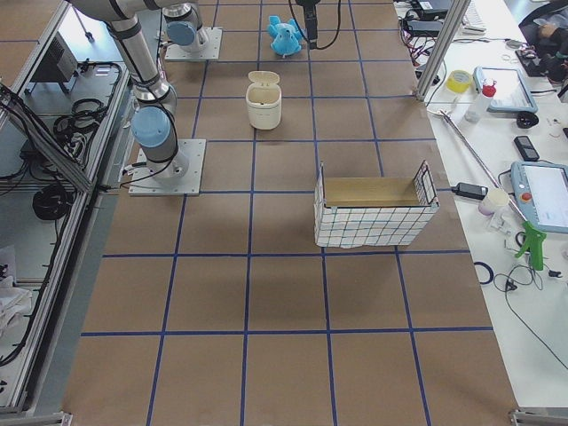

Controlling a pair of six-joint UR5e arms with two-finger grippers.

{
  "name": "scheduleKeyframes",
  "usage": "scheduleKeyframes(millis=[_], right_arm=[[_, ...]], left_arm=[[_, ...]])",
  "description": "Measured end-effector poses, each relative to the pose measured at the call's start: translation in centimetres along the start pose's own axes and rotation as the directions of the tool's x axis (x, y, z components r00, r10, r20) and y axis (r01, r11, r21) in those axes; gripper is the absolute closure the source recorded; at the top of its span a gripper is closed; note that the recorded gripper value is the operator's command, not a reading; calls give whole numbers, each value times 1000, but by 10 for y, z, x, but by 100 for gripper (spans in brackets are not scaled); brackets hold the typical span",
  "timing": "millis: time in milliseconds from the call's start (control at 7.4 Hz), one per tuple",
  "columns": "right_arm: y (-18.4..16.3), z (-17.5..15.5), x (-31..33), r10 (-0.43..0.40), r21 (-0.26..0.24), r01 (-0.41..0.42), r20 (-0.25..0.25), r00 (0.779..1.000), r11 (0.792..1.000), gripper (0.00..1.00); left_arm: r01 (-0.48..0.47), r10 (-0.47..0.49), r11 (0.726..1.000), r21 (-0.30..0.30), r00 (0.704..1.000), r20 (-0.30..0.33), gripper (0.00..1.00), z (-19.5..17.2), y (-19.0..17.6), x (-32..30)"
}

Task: Open trash can with right arm
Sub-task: 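Lift the right gripper up and away from the opened trash can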

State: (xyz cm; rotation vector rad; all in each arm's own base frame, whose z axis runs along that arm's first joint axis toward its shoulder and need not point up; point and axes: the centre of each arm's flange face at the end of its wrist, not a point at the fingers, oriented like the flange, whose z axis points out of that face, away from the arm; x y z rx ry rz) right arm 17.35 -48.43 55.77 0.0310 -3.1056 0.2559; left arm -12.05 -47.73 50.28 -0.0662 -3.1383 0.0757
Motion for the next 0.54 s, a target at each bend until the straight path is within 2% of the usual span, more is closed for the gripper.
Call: scheduleKeyframes(millis=[541], right_arm=[[1,0,0,-1,-3,1,-4,1000,1000,0]], left_arm=[[0,0,1000,0,1000,0,0,0,0,0]])
